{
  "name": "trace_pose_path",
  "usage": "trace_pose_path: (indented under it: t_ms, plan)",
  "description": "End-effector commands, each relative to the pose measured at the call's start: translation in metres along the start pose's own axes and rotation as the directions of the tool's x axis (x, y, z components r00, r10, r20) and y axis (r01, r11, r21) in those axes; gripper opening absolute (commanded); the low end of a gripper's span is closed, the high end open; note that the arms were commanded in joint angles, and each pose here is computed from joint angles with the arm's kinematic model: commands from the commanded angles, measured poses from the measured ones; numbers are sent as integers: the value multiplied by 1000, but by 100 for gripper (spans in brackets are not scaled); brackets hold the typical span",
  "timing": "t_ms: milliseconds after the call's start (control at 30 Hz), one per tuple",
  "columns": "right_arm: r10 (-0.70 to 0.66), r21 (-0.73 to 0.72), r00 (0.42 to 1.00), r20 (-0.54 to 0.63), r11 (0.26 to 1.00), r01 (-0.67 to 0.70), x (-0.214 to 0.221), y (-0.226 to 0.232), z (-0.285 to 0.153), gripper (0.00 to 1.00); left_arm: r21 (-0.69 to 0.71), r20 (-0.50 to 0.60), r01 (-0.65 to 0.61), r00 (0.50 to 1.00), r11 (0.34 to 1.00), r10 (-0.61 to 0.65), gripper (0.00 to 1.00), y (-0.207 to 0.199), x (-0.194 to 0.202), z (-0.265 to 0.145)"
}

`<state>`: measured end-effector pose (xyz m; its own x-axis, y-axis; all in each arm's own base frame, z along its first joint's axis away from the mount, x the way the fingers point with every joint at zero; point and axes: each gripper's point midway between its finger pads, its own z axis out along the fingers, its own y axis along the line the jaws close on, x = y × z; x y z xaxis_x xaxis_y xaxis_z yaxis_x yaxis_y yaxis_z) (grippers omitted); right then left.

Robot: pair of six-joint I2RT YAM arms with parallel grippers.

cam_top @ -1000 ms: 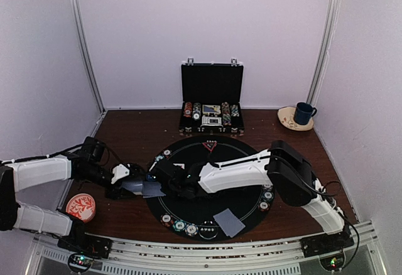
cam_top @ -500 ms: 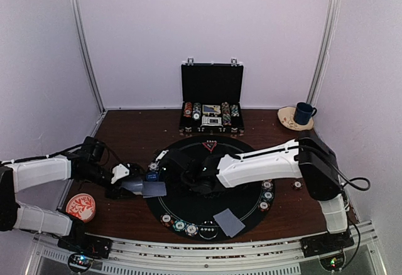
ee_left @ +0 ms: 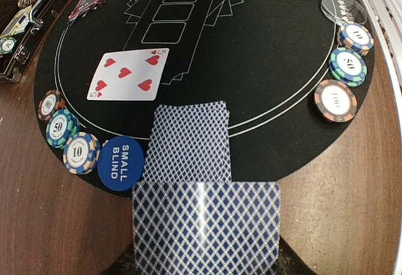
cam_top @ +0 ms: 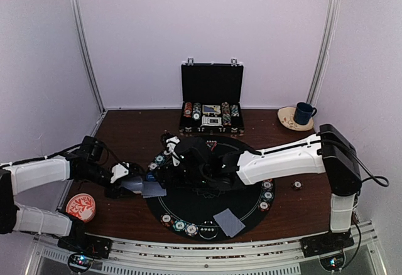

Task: Distribute texas hold em gaming equipment
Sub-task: Pick up the poker card from the face-down deck piles.

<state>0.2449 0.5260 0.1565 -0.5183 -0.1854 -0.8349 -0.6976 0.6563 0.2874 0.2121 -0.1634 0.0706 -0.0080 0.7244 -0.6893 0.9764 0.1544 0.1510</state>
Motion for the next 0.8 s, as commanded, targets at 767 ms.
trace_pose_path:
  t_ms: [767]
  plan:
    - [380, -386, 901, -206, 815, -432, 25, 58, 87, 83, 15, 63, -44, 997, 999, 43, 11, -6, -14, -7]
